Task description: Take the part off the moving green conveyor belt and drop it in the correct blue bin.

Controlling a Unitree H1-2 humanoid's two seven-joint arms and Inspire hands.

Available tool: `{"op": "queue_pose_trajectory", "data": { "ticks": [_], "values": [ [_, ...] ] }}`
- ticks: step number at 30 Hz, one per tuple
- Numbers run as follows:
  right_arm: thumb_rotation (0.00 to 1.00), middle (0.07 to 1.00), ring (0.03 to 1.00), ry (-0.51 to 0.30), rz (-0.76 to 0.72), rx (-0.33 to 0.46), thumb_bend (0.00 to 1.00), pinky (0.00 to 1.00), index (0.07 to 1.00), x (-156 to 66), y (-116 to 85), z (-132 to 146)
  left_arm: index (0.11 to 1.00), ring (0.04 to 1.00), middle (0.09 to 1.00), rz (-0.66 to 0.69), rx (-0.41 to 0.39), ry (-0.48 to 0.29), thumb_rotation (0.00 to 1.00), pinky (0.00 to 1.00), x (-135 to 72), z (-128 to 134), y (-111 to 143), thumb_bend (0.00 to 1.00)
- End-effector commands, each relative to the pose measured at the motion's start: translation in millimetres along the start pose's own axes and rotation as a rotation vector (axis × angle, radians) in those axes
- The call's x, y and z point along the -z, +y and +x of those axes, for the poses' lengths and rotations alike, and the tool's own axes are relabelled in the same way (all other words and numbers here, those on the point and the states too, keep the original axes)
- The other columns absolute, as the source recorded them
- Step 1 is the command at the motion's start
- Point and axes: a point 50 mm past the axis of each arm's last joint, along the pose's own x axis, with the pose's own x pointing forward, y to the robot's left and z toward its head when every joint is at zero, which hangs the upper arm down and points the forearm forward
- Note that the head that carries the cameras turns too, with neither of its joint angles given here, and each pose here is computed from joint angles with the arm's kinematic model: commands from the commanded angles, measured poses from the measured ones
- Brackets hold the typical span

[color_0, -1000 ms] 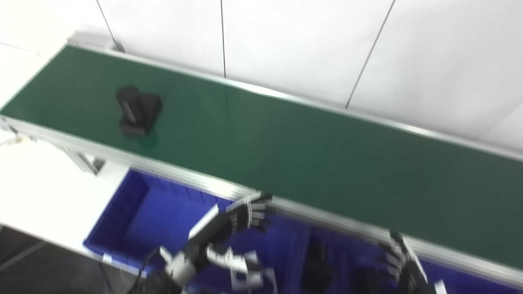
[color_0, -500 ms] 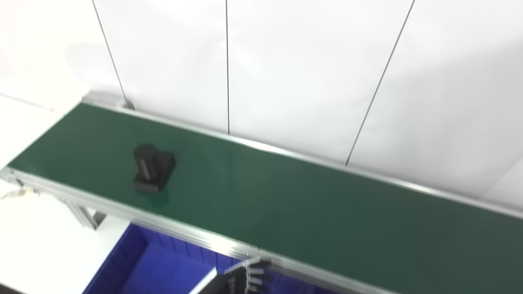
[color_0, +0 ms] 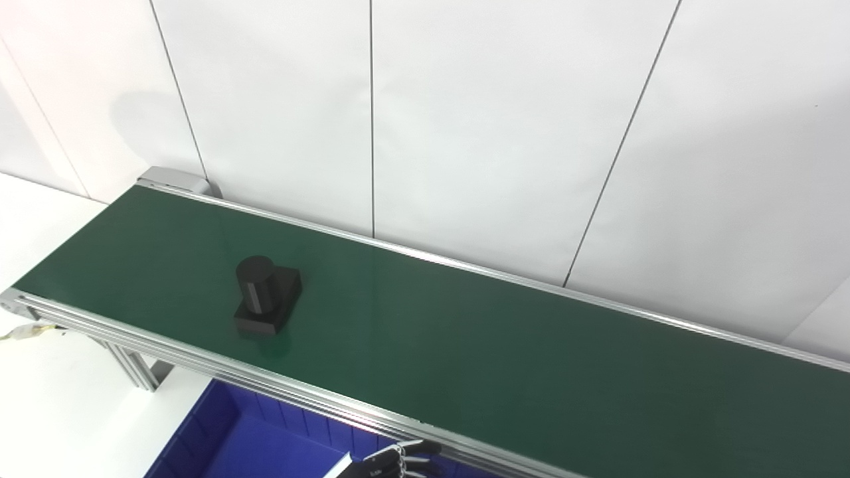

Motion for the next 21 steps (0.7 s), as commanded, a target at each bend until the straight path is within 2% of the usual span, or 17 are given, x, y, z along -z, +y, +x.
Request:
{"op": "queue_pose_trajectory", "data": {
  "ticks": [1,7,11,17,21],
  "values": [
    [0.06,0.741,0.637,-0.090,-0.002,0.028,0.83,0.49,0.872,-10,-3,2,0.841,0.685,0.762,0.018,0.012,-0.054,0.19,0.61,-6,5,-3,0.92],
    [0.07,0.730,0.617,-0.152,0.001,0.062,0.84,0.47,0.868,-24,-8,2,0.835,0.679,0.758,0.023,0.007,-0.056,0.19,0.60,-7,5,-3,0.93],
    [0.12,0.723,0.602,-0.203,0.026,0.089,0.85,0.46,0.872,-45,-13,5,0.829,0.671,0.751,0.028,0.001,-0.057,0.18,0.60,-8,6,-4,0.93],
    [0.14,0.683,0.575,-0.291,-0.003,0.119,0.85,0.45,0.867,-80,-30,14,0.833,0.661,0.741,0.015,-0.005,-0.054,0.21,0.60,-5,9,-6,0.94],
    [0.15,0.659,0.551,-0.337,-0.021,0.149,0.92,0.43,0.839,-103,-43,25,0.832,0.660,0.740,0.015,-0.004,-0.054,0.21,0.60,-5,10,-8,0.94]
  ]
}}
